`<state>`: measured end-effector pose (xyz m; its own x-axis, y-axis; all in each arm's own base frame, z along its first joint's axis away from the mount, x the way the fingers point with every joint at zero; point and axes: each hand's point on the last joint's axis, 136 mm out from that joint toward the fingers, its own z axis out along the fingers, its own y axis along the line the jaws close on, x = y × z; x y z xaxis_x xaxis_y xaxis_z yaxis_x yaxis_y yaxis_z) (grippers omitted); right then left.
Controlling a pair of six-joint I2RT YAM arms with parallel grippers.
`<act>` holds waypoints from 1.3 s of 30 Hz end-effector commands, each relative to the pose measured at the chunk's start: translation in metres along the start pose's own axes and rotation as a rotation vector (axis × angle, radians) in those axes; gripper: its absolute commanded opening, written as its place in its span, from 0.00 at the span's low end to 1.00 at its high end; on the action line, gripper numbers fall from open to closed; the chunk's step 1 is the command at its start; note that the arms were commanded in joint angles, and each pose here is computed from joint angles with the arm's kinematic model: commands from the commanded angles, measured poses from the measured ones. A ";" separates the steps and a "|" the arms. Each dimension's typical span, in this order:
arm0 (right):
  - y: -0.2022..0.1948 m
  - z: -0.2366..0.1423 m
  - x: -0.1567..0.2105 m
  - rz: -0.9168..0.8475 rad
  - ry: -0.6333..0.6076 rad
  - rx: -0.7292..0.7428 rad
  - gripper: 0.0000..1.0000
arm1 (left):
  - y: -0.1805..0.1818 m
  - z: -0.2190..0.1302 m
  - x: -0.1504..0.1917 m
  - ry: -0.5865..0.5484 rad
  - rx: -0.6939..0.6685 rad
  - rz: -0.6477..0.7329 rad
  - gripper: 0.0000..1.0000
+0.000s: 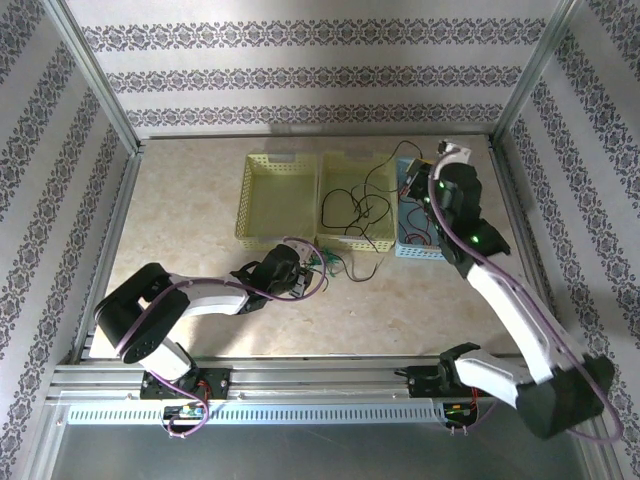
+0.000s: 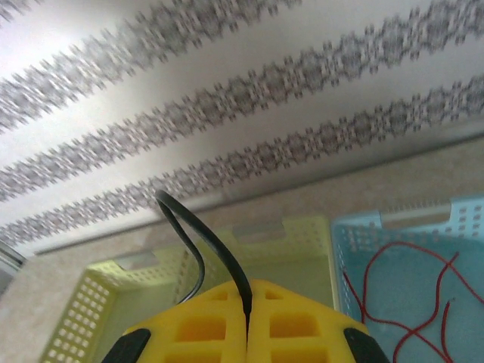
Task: Untangle the cables
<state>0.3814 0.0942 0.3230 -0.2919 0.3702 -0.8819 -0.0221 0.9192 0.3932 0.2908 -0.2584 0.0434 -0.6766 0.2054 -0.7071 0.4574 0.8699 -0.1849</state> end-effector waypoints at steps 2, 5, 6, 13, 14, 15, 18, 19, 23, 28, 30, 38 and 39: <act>0.005 0.050 0.036 0.045 0.143 -0.044 0.04 | 0.000 -0.011 -0.013 -0.028 0.003 -0.013 0.21; 0.002 0.079 0.073 0.105 0.264 -0.045 0.08 | 0.002 -0.017 -0.015 -0.037 -0.006 -0.021 0.22; 0.000 0.085 0.084 0.130 0.292 -0.034 0.16 | 0.003 -0.018 -0.015 -0.041 -0.011 -0.026 0.23; -0.028 0.081 0.120 0.146 0.376 0.078 0.48 | 0.013 -0.032 -0.006 -0.037 -0.045 -0.041 0.27; -0.029 0.077 0.120 0.132 0.376 0.084 0.50 | 0.014 -0.033 -0.004 -0.033 -0.049 -0.040 0.27; -0.032 0.073 0.120 0.118 0.378 0.093 0.51 | 0.014 -0.034 -0.002 -0.030 -0.048 -0.038 0.28; -0.034 0.064 0.123 0.078 0.393 0.093 0.56 | 0.016 -0.036 0.003 -0.015 -0.054 -0.035 0.31; -0.035 0.061 0.125 0.069 0.403 0.097 0.56 | 0.017 -0.037 0.005 -0.012 -0.056 -0.036 0.31; -0.041 0.051 0.131 0.065 0.414 0.109 0.56 | 0.018 -0.039 0.011 0.001 -0.057 -0.047 0.32; -0.036 0.041 0.139 0.104 0.421 0.086 0.56 | 0.019 -0.045 0.017 0.016 -0.050 -0.054 0.33; -0.023 0.035 0.146 0.088 0.437 0.040 0.56 | 0.019 -0.046 0.021 0.028 -0.049 -0.052 0.28; 0.082 -0.009 0.215 -0.150 0.669 -0.368 0.56 | 0.004 -0.050 0.011 0.035 0.022 -0.049 0.04; 0.091 -0.016 0.229 -0.185 0.714 -0.405 0.56 | 0.003 -0.051 0.008 0.029 0.024 -0.047 0.04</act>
<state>0.3275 0.2238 0.1711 -0.7597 0.1002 -0.6425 -0.2620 0.8571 0.4435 0.2550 -0.2271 0.0573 -0.7181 0.1889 -0.6698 0.4280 0.8788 -0.2110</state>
